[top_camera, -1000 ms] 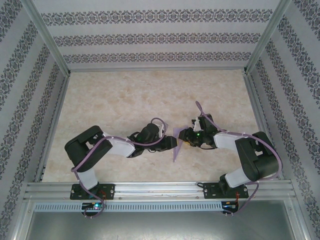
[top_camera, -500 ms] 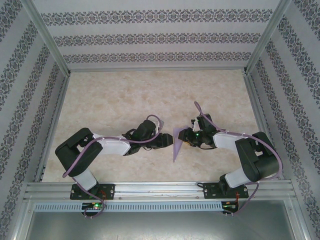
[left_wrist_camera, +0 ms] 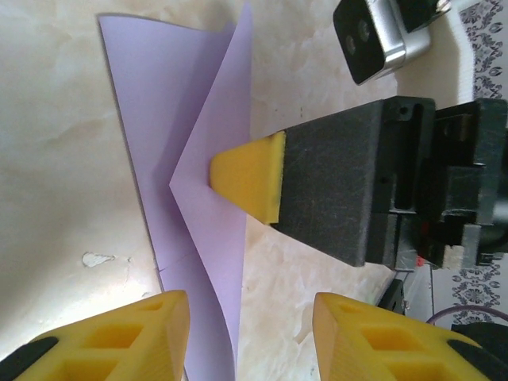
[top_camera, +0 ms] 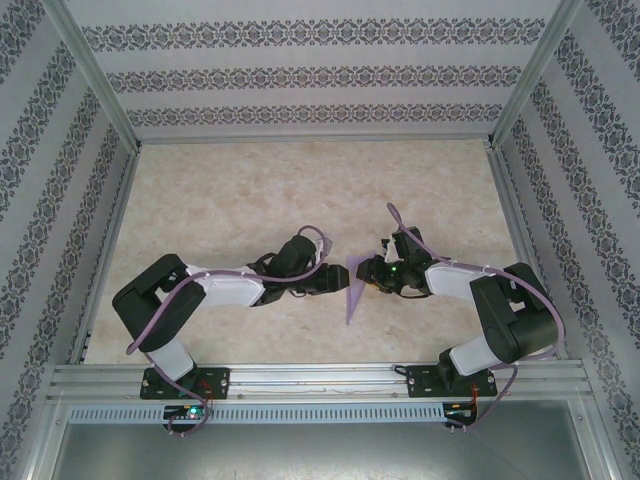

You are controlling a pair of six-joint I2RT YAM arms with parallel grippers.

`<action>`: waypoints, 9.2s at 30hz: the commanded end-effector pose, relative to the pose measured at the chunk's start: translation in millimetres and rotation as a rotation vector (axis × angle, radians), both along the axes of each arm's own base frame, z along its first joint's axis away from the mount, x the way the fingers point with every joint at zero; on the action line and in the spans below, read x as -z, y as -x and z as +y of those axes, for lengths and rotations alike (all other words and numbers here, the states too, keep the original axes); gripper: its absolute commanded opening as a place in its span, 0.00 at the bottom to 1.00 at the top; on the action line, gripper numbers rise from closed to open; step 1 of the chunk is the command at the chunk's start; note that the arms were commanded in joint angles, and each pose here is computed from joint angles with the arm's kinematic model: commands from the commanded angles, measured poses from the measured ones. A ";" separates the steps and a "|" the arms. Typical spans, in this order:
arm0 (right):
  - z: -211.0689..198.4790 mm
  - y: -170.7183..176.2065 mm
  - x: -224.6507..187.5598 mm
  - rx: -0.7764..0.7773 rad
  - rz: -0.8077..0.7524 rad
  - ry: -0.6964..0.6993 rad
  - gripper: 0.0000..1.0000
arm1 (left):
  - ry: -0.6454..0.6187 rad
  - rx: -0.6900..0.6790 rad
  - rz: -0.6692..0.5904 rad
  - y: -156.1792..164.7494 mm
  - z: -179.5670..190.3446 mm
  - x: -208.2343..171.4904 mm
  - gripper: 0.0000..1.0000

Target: Fold a paper plane with a square sheet of paper (fold left side to right side)

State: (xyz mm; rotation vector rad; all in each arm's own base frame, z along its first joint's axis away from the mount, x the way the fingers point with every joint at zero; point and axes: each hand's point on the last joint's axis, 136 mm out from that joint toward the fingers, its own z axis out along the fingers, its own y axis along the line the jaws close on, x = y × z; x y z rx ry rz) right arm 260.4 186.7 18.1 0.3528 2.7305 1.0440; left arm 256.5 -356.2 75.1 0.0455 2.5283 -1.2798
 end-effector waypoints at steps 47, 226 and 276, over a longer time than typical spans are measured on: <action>-12.7 16.1 37.7 -0.012 0.064 0.145 0.39 | 0.012 0.001 0.082 -10.5 -23.8 44.0 0.12; -8.0 -6.9 -20.1 -0.032 -0.075 0.013 0.05 | -0.209 -0.009 0.159 10.7 -20.0 104.8 0.08; -19.3 5.7 15.1 -0.024 -0.006 0.093 0.04 | -0.228 -0.007 0.200 13.7 -21.1 118.3 0.03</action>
